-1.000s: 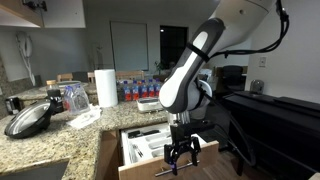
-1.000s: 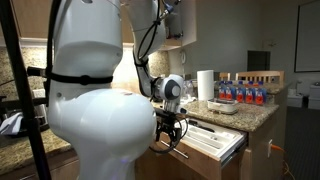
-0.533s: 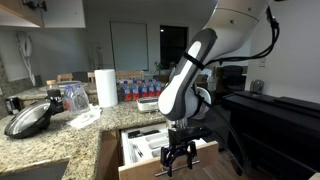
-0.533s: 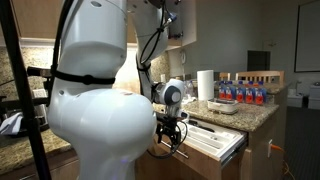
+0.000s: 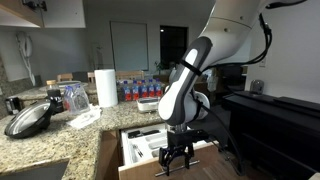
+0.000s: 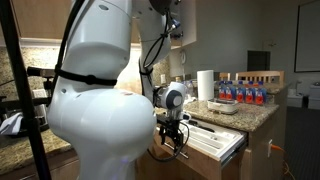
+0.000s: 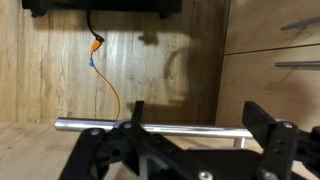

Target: Close the open drawer

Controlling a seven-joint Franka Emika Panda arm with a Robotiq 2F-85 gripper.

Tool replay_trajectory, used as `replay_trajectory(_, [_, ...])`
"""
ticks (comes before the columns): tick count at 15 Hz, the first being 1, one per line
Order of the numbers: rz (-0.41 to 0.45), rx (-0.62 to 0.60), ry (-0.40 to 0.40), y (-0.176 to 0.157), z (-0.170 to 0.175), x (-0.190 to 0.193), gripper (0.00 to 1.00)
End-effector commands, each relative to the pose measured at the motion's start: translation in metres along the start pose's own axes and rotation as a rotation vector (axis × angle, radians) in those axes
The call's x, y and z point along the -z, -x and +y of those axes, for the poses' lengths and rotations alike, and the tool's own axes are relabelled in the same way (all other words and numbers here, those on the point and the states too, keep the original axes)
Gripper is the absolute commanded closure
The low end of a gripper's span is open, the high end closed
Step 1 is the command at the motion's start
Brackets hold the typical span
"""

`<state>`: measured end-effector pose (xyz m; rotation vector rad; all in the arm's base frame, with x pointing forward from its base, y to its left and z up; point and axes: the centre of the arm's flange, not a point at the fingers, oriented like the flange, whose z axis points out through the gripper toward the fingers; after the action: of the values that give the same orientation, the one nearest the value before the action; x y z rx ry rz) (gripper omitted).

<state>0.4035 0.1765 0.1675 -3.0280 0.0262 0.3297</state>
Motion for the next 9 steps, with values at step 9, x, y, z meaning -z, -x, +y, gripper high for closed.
replay_trajectory(9, [0.162,-0.064,0.101,-0.024,-0.012,-0.004,0.00])
